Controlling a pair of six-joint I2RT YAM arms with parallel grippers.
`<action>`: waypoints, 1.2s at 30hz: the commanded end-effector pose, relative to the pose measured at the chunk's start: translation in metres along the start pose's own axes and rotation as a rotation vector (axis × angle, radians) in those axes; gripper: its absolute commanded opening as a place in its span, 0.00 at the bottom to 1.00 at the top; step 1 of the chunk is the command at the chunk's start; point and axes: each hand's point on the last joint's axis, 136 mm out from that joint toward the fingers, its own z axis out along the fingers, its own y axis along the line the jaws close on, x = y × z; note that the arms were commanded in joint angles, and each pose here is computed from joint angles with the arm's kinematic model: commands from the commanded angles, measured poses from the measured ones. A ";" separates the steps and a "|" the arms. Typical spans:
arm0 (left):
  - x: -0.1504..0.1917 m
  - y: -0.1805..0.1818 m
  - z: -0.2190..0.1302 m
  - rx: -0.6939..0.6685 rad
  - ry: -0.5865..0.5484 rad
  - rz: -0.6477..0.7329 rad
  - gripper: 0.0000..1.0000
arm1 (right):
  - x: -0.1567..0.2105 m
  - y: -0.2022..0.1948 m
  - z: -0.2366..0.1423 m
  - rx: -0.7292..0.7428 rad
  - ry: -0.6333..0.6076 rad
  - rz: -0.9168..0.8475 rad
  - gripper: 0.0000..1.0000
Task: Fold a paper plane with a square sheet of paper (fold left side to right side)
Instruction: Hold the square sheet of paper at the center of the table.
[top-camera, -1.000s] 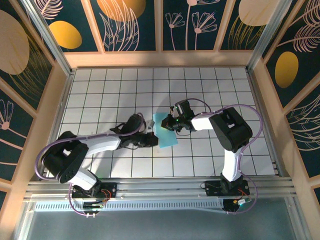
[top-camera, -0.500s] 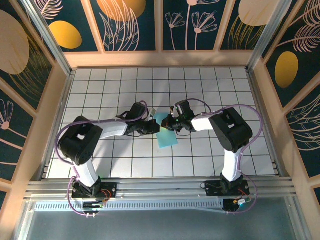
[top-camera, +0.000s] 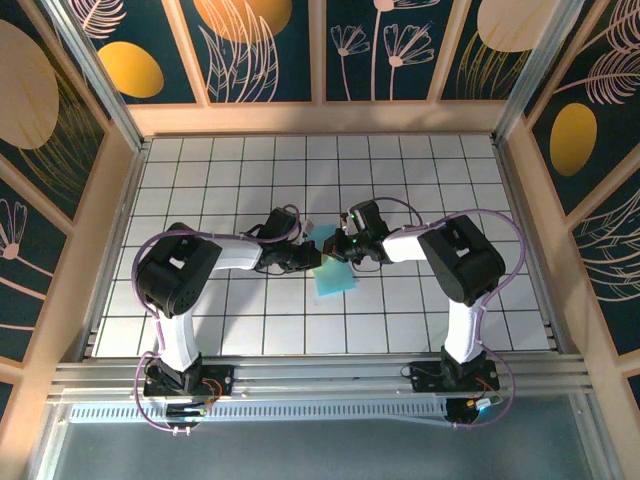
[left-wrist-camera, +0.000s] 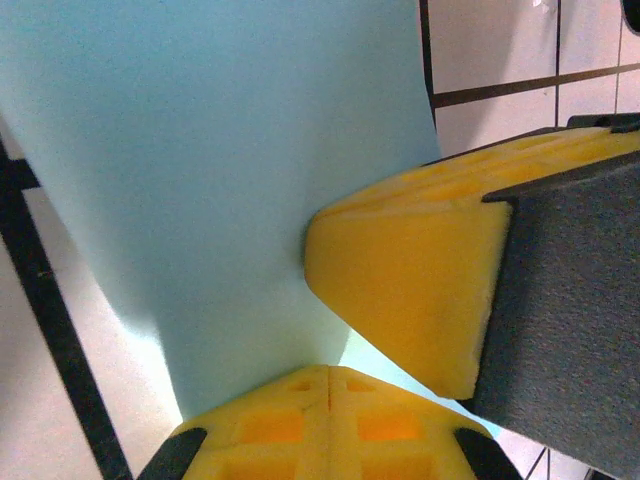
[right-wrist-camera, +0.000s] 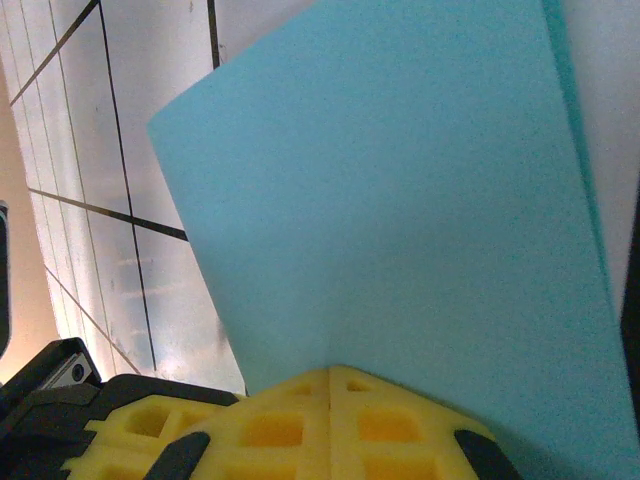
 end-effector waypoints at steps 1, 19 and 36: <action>0.019 0.021 0.007 -0.047 0.039 -0.055 0.00 | 0.011 -0.008 -0.001 0.049 0.027 0.013 0.00; 0.017 0.022 0.002 -0.073 0.027 -0.046 0.00 | 0.023 0.018 -0.043 0.066 0.020 -0.054 0.00; -0.010 -0.015 -0.012 0.003 -0.035 -0.026 0.00 | 0.071 -0.044 -0.021 0.236 0.130 0.016 0.00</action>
